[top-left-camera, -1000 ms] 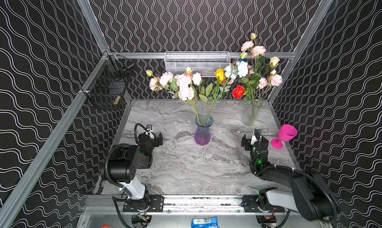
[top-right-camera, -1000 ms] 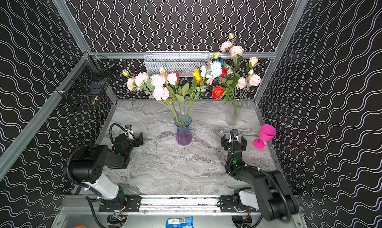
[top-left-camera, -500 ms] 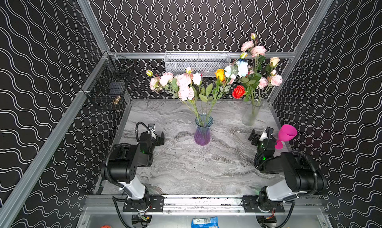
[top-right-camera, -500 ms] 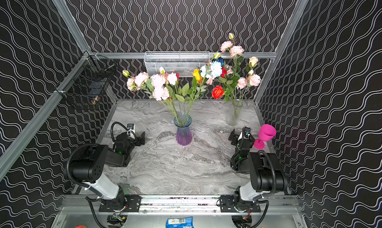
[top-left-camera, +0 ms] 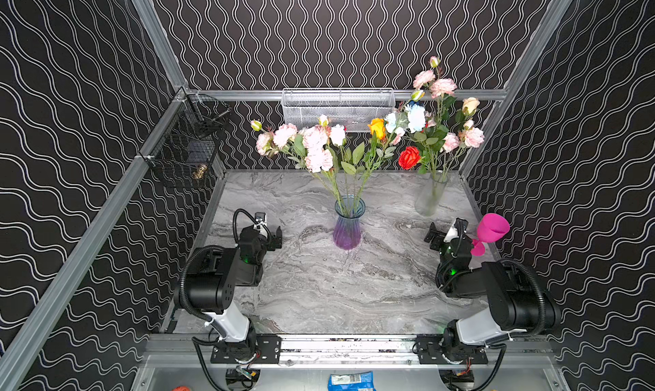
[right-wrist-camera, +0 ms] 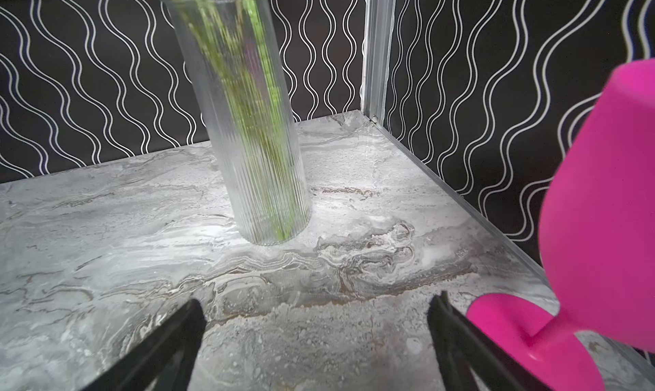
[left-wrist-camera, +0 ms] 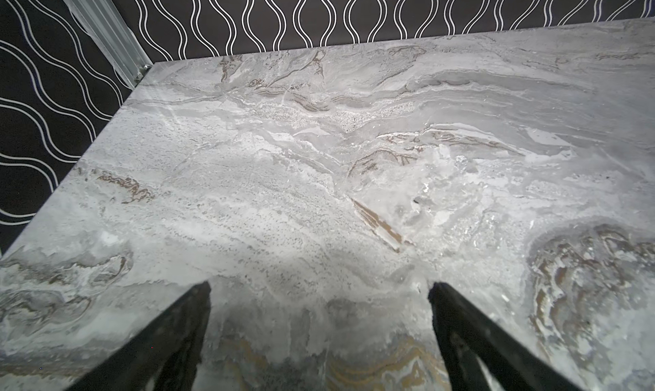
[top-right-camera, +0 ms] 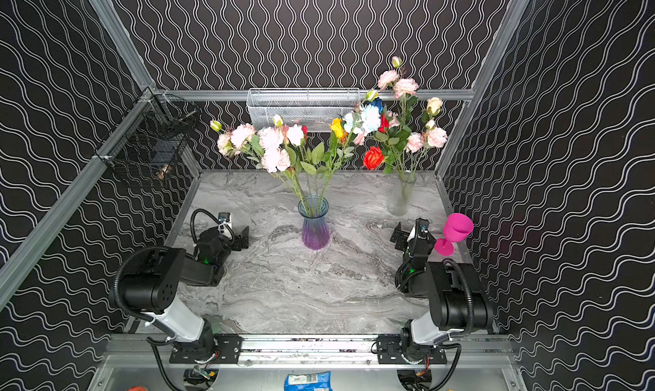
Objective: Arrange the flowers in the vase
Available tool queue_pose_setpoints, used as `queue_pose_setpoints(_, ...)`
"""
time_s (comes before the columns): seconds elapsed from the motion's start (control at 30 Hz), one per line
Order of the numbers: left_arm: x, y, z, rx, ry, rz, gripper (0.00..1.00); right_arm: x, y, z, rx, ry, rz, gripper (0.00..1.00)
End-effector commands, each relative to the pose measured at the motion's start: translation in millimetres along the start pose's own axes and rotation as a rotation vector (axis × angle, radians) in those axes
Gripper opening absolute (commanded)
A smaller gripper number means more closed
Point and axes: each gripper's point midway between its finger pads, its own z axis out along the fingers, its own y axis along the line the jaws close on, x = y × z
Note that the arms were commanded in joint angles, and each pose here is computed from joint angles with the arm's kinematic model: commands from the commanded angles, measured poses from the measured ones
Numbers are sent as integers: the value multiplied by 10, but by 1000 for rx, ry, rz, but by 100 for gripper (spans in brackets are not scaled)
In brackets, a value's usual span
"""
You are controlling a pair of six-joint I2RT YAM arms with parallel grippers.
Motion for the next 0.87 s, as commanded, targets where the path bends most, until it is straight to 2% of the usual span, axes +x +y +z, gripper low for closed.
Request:
queue_pose_setpoints(0.0,-58,-4,12,4,-20,25,99,-125,21,-6,-10,-51,20,99)
queue_pose_setpoints(0.83,-57,-39,15,-4,-15,45,99,-125,22,1,-10,-49,18,99)
